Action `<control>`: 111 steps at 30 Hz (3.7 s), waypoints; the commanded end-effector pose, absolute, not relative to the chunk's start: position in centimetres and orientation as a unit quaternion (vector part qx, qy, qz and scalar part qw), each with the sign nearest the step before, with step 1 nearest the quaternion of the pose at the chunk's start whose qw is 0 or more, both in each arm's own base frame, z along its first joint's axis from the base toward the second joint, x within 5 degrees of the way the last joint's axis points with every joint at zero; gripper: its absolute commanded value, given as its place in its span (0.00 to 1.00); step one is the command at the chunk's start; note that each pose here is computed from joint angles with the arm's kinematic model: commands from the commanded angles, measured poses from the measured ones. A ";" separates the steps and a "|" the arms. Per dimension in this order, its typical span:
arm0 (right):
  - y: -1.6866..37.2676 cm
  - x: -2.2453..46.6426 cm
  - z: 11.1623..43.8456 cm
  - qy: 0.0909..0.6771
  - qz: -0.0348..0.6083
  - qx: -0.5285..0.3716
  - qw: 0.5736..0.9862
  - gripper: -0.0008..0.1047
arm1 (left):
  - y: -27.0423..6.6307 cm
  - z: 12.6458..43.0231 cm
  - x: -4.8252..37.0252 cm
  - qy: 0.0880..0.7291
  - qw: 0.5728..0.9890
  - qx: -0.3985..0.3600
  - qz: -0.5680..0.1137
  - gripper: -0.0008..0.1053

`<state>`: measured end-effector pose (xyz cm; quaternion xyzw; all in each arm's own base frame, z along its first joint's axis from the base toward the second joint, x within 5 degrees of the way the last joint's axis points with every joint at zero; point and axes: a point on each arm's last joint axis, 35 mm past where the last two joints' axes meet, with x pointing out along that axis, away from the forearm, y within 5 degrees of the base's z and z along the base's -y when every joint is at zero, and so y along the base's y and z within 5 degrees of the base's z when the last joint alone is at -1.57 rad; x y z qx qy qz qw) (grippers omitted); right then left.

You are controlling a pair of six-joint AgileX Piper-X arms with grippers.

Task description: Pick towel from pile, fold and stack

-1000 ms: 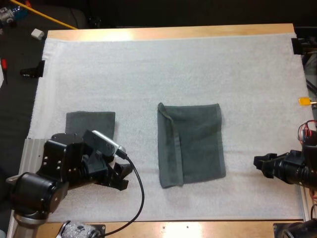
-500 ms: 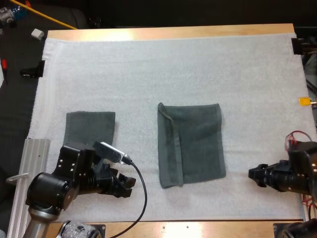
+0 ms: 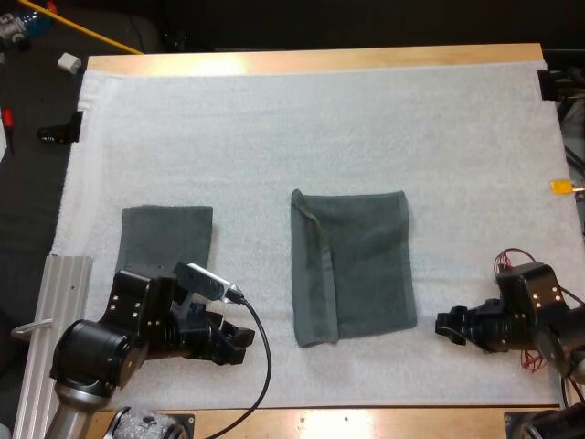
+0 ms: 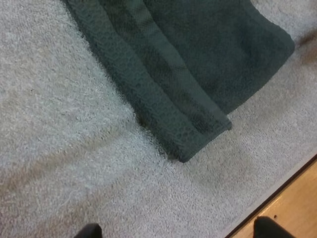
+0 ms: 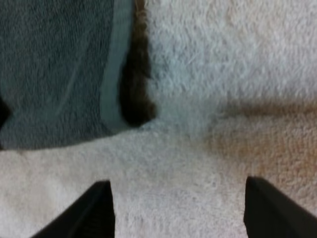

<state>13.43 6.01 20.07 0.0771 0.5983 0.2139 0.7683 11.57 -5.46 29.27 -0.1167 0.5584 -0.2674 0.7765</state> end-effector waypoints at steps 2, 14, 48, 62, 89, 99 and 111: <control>6.3 14.1 19.9 0.589 0.226 0.084 0.771 0.53 | -5.6 29.4 11.8 0.551 0.780 -0.120 -0.270 0.57; 7.6 16.8 16.5 0.627 0.246 0.118 0.729 0.53 | -5.6 29.5 11.9 0.549 0.780 -0.124 -0.273 0.57; 9.6 18.0 13.2 0.666 0.248 0.182 0.680 0.09 | -5.7 29.5 11.8 0.550 0.774 -0.131 -0.285 0.56; 9.1 16.8 14.8 0.660 0.237 0.145 0.698 0.01 | -6.1 28.8 12.8 0.527 0.778 -0.126 -0.317 0.56; 8.4 15.9 15.3 0.669 0.209 0.095 0.707 0.01 | -15.6 18.9 16.6 0.682 0.658 -0.131 -0.291 0.55; 8.5 16.2 15.5 0.661 0.214 0.100 0.712 0.01 | -16.8 15.9 17.5 0.720 0.611 -0.156 -0.290 0.55; 8.5 16.2 15.5 0.663 0.211 0.098 0.712 0.01 | -17.5 14.7 17.7 0.732 0.584 -0.174 -0.304 0.55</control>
